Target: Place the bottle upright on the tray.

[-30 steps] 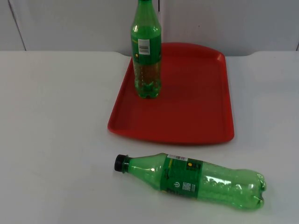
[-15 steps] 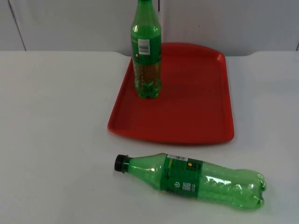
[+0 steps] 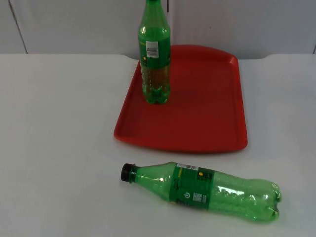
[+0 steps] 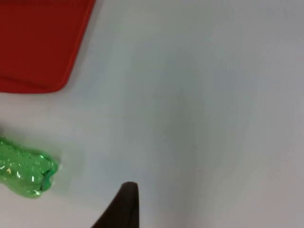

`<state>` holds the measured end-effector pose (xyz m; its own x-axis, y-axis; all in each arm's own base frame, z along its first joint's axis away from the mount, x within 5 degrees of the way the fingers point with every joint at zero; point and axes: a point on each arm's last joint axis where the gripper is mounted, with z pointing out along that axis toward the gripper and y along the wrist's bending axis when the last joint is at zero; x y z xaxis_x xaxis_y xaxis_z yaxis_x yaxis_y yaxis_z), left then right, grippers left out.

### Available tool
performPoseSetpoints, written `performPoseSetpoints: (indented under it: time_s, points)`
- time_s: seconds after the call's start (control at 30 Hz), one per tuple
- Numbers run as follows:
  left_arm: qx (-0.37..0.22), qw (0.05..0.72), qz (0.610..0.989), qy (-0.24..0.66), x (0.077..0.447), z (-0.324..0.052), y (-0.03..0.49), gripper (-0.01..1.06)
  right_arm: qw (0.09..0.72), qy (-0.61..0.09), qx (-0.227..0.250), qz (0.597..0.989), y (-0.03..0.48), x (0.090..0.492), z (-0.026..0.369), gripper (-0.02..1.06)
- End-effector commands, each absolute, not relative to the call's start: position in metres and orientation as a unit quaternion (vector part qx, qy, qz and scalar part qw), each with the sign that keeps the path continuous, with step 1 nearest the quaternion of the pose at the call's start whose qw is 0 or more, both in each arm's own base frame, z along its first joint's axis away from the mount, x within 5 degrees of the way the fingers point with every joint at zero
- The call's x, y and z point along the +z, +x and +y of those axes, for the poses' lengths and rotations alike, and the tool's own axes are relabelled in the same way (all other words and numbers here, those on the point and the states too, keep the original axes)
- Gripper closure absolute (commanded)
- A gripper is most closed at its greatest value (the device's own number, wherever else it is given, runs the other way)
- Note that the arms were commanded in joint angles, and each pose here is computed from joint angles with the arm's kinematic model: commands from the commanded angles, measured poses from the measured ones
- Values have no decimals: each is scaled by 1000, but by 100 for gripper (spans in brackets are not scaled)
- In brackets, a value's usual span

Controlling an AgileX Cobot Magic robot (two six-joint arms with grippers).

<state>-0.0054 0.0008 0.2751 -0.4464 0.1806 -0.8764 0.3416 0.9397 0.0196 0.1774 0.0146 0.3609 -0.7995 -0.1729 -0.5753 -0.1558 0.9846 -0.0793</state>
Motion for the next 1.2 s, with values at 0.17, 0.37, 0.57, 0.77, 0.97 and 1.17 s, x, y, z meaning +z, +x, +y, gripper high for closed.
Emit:
performPoseSetpoints:
  time_s: [0.17,0.37,0.57,0.77,0.97,1.17]
  points:
    - [-82,506,844,155,275,1,-5,0,247,-120,28,961,226,342,27,0]
    - [-82,506,844,155,275,1,-5,0,204,-136,64,967,259,322,37,0]
    - [-82,506,844,155,275,1,-5,0,177,-146,92,969,282,309,45,0]
    - [-82,506,844,155,275,1,-5,0,152,-232,75,958,297,298,81,0]
    - [-82,506,844,155,275,1,-5,0,127,-342,61,929,307,278,132,0]
    - [-82,506,844,155,275,1,-5,0,107,-444,61,887,311,258,182,0]
